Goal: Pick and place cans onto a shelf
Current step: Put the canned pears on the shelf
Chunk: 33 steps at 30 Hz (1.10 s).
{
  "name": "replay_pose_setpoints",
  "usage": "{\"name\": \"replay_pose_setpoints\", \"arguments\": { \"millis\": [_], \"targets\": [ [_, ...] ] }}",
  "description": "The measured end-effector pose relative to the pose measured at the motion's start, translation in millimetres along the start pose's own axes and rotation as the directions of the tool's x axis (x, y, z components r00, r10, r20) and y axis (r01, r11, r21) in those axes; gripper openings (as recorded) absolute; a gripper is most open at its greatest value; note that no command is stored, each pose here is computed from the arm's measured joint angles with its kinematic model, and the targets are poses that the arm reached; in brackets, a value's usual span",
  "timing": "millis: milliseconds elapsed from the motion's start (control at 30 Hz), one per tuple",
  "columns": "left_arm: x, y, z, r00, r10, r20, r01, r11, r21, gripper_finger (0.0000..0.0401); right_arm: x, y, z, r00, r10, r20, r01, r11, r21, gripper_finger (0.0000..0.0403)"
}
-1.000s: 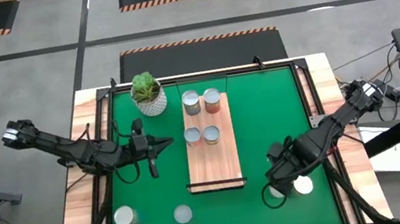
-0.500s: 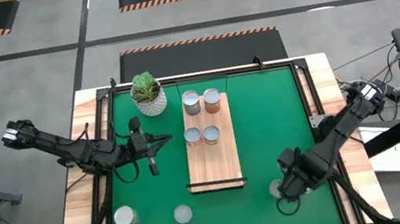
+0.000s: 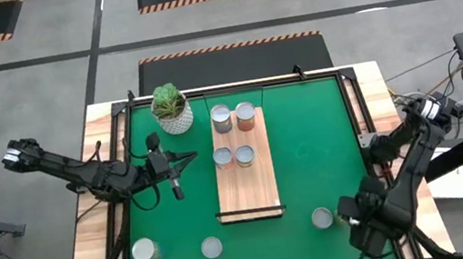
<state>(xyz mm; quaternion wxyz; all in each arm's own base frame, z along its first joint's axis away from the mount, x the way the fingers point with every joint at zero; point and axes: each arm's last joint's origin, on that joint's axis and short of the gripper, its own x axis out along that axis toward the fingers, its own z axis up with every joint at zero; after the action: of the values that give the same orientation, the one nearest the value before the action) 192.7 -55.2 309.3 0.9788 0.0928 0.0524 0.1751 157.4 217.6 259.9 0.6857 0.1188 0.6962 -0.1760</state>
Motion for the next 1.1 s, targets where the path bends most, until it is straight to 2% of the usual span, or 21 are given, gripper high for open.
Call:
{"name": "replay_pose_setpoints", "arguments": {
  "millis": [133,367,467,633,733,900,1100],
  "targets": [
    [0,0,0,1.000,0.000,0.000,0.000,1.000,-0.011,0.0000,12,3,-3,0.996,0.003,0.090,0.001,0.999,-0.038,0.0322],
    [0,0,-1,1.000,-0.004,-0.007,0.004,0.998,-0.055,0.0000,26,-5,-4,0.981,-0.086,0.177,0.102,0.992,-0.081,0.0323],
    [1,-2,-2,1.000,-0.005,-0.015,0.004,0.998,-0.055,0.0000,35,-12,5,0.962,-0.126,0.243,0.140,0.989,-0.040,0.0315],
    [4,-4,-4,1.000,-0.006,-0.024,0.005,0.999,-0.048,0.0000,44,-18,25,0.924,-0.098,0.371,0.099,0.995,0.016,0.0292],
    [6,-7,-6,0.999,-0.007,-0.036,0.006,0.999,-0.038,0.0000,36,-27,44,0.907,-0.077,0.413,0.098,0.995,-0.031,0.0281],
    [12,-12,-8,0.999,-0.001,-0.032,0.000,0.999,-0.041,0.0000,6,-48,75,0.881,-0.024,0.473,0.082,0.991,-0.103,0.0263],
    [15,-14,-7,1.000,0.007,-0.013,-0.008,0.998,-0.066,0.0000,-22,-62,83,0.814,0.122,0.567,-0.008,0.980,-0.200,0.0226]
  ]
}}
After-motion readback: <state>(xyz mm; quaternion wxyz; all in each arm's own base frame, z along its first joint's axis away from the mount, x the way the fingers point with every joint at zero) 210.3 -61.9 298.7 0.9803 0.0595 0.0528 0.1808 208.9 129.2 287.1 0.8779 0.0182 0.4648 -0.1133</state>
